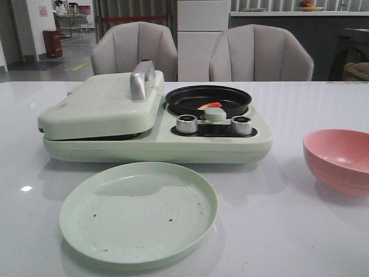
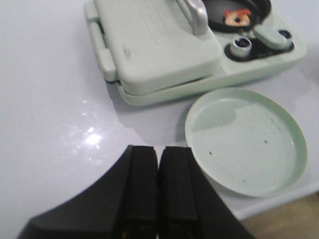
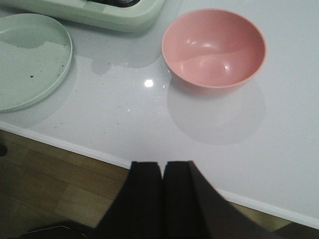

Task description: Make breakfast with bread and shrimp

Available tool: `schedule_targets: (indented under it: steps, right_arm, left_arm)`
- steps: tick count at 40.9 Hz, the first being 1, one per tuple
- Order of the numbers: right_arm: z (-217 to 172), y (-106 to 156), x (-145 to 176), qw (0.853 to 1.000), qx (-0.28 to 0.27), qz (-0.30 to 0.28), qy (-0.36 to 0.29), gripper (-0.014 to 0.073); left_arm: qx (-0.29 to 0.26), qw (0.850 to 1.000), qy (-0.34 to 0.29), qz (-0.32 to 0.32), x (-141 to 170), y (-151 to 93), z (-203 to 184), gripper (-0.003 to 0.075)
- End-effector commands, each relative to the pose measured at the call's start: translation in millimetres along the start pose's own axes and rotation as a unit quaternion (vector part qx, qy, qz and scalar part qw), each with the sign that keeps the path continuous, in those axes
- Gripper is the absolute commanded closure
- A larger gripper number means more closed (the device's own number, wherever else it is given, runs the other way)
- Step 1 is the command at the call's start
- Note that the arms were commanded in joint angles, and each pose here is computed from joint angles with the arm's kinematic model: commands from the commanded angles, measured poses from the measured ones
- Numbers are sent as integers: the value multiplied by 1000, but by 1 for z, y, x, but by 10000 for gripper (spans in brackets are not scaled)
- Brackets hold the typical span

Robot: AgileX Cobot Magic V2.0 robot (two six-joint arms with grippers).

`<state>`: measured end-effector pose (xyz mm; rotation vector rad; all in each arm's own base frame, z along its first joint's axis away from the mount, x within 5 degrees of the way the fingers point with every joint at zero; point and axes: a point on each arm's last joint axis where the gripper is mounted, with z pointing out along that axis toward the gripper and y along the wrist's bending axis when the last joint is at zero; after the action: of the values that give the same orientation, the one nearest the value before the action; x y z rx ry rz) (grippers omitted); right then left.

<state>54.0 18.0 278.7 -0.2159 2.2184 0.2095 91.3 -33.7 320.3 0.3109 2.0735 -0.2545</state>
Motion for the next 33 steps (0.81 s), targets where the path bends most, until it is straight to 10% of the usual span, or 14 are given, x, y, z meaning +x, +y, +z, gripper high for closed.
schedule_targets:
  steps: [1, 10, 33]
  right_arm:
    - [-5, 0, -13, 999, 1, 2, -47, 548]
    - [-5, 0, -13, 999, 1, 2, -47, 548]
    - [-5, 0, -13, 999, 1, 2, -47, 548]
  left_arm:
    - [-27, 993, -110, -14, -3, 6, -9, 619]
    - [-81, 966, -242, -36, 55, 17, -3, 619]
    - [-159, 945, -285, -23, 124, 26, 19, 619]
